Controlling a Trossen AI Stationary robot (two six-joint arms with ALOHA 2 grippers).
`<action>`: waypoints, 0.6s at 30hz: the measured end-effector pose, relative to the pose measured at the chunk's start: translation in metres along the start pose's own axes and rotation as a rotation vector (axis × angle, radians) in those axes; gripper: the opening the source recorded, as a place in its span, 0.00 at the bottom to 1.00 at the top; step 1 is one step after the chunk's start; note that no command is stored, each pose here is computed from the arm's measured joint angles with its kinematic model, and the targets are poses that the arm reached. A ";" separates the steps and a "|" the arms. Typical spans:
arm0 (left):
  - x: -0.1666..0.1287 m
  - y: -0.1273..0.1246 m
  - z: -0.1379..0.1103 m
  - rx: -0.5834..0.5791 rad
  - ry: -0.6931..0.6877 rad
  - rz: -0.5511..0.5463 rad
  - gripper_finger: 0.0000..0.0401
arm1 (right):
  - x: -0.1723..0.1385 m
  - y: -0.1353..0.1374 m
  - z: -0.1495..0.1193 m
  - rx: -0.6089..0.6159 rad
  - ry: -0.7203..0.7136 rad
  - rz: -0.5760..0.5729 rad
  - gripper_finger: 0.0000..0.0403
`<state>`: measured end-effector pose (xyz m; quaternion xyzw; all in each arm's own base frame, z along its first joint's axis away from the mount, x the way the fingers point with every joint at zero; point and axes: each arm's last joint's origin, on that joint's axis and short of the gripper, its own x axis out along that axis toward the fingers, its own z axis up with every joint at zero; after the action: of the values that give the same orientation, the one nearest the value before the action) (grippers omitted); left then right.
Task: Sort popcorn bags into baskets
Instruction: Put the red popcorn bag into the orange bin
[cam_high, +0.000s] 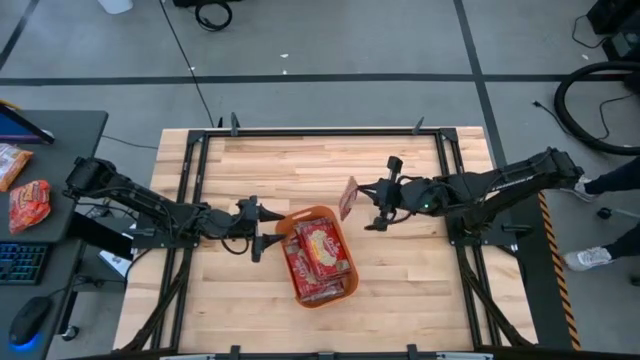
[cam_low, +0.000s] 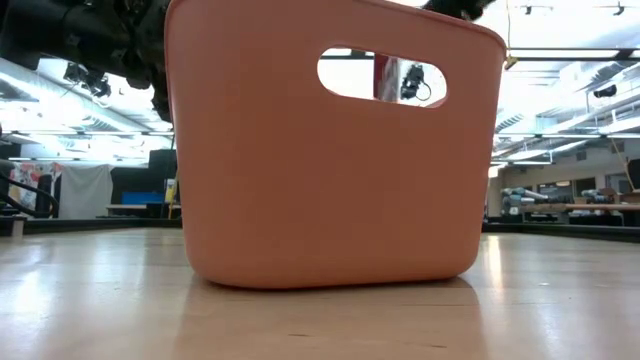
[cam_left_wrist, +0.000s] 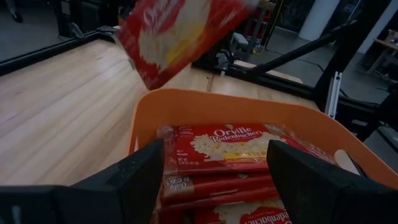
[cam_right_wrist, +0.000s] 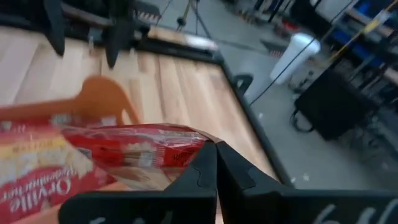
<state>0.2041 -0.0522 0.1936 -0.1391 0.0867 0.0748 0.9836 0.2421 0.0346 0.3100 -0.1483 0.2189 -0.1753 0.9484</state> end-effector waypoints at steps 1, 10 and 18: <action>0.000 0.000 0.000 0.000 0.000 0.000 0.71 | -0.003 0.000 0.005 -0.009 -0.016 -0.005 0.00; 0.000 0.000 0.000 0.000 -0.002 -0.001 0.71 | -0.016 0.010 0.043 -0.037 -0.198 0.082 0.00; 0.000 0.000 0.000 0.002 -0.003 0.001 0.71 | 0.011 0.042 0.056 -0.110 -0.194 0.160 0.00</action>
<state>0.2042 -0.0518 0.1938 -0.1379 0.0852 0.0756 0.9839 0.2891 0.0791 0.3394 -0.1983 0.1464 -0.0716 0.9665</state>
